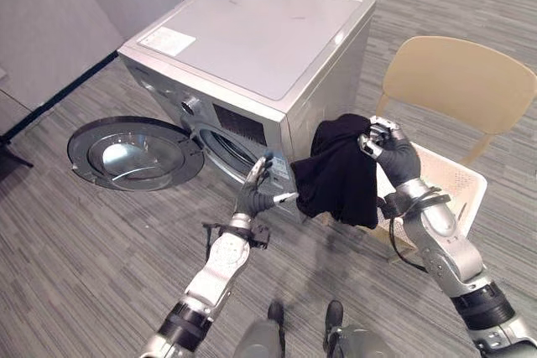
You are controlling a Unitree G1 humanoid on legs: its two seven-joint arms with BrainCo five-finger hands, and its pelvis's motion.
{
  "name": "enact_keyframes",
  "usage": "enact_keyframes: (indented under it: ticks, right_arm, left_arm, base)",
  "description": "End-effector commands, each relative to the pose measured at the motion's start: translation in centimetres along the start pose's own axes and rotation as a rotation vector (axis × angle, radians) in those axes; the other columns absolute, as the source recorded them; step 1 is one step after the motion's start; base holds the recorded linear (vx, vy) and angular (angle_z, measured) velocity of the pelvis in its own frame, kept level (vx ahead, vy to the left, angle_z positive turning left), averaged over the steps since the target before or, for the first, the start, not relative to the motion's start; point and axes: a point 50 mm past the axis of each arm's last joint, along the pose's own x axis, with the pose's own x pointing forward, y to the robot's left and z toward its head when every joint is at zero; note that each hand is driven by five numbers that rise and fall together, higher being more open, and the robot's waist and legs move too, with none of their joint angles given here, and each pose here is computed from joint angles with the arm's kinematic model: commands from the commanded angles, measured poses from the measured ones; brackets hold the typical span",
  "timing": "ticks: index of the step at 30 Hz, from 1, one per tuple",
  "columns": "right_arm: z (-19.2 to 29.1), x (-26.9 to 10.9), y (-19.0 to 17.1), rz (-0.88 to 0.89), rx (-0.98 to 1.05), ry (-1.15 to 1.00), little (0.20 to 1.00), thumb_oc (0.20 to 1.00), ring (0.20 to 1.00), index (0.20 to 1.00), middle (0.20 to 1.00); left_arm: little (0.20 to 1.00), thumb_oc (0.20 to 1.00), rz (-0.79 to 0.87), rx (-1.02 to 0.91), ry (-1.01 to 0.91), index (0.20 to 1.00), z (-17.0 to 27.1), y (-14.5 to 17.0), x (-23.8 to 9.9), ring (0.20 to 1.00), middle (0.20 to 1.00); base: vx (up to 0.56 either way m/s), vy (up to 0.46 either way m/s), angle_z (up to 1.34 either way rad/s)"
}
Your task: Grab the laundry basket,head to the washer,open it,put in the laundry and shut it.
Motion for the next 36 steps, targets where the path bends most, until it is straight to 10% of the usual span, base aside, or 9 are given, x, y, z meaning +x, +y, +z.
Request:
enact_keyframes:
  ticks: [1, 10, 11, 14, 15, 16, 17, 36]
  right_arm:
    - [1.8, 1.4, 2.3, 0.062, 0.111, -0.155, 0.2, 0.2, 0.2, 0.2, 0.2]
    - [1.4, 3.2, 6.4, 0.181, 0.304, -0.151, 0.2, 0.2, 0.2, 0.2, 0.2]
    - [1.4, 3.4, 7.3, 0.208, 0.357, -0.147, 0.2, 0.2, 0.2, 0.2, 0.2]
    - [1.0, 3.1, 7.4, 0.219, 0.367, -0.126, 0.2, 0.2, 0.2, 0.2, 0.2]
    - [0.0, 2.5, 7.3, 0.217, 0.36, -0.077, 0.46, 0.46, 0.46, 0.46, 0.46]
    - [0.0, 2.5, 7.3, 0.217, 0.36, -0.077, 0.548, 0.548, 0.548, 0.548, 0.548]
    - [-0.7, 2.1, 7.0, 0.204, 0.346, -0.04, 1.0, 1.0, 1.0, 1.0, 1.0]
    - [-6.6, -11.1, -6.8, -0.155, -0.517, 0.536, 1.0, 1.0, 1.0, 1.0, 1.0]
  left_arm:
    - [1.0, 1.0, -0.079, 0.094, -0.014, 1.0, -0.4, -1.8, 0.3, 1.0, 1.0]
    - [1.0, 1.0, -0.165, 0.182, -0.02, 1.0, 0.0, -4.6, 3.5, 1.0, 1.0]
    - [0.2, 0.2, -0.181, 0.213, -0.023, 0.2, -0.1, -5.1, 3.9, 0.2, 0.2]
    - [0.2, 0.2, -0.164, 0.199, -0.016, 0.2, -0.2, -4.6, 3.6, 0.2, 0.2]
    - [0.2, 0.2, -0.142, 0.185, 0.002, 0.2, -0.7, -4.2, 3.1, 0.2, 0.2]
    - [0.2, 0.2, -0.142, 0.184, 0.003, 0.2, -0.7, -4.2, 3.1, 0.2, 0.2]
    - [0.2, 0.2, -0.125, 0.178, 0.012, 0.2, -0.9, -3.8, 2.9, 0.2, 0.2]
    - [0.2, 0.2, 0.291, 0.074, 0.445, 0.2, -8.6, 7.2, -10.0, 0.2, 0.2]
  base:
    - [0.02, 0.202, -0.03]
    - [-0.03, 0.104, -0.04]
    - [-0.03, 0.069, -0.03]
    - [0.0, 0.03, -0.12]
    - [0.01, 0.008, -0.11]
    - [0.01, 0.0, -0.07]
    - [0.01, -0.006, -0.06]
    - [0.01, -0.025, -0.01]
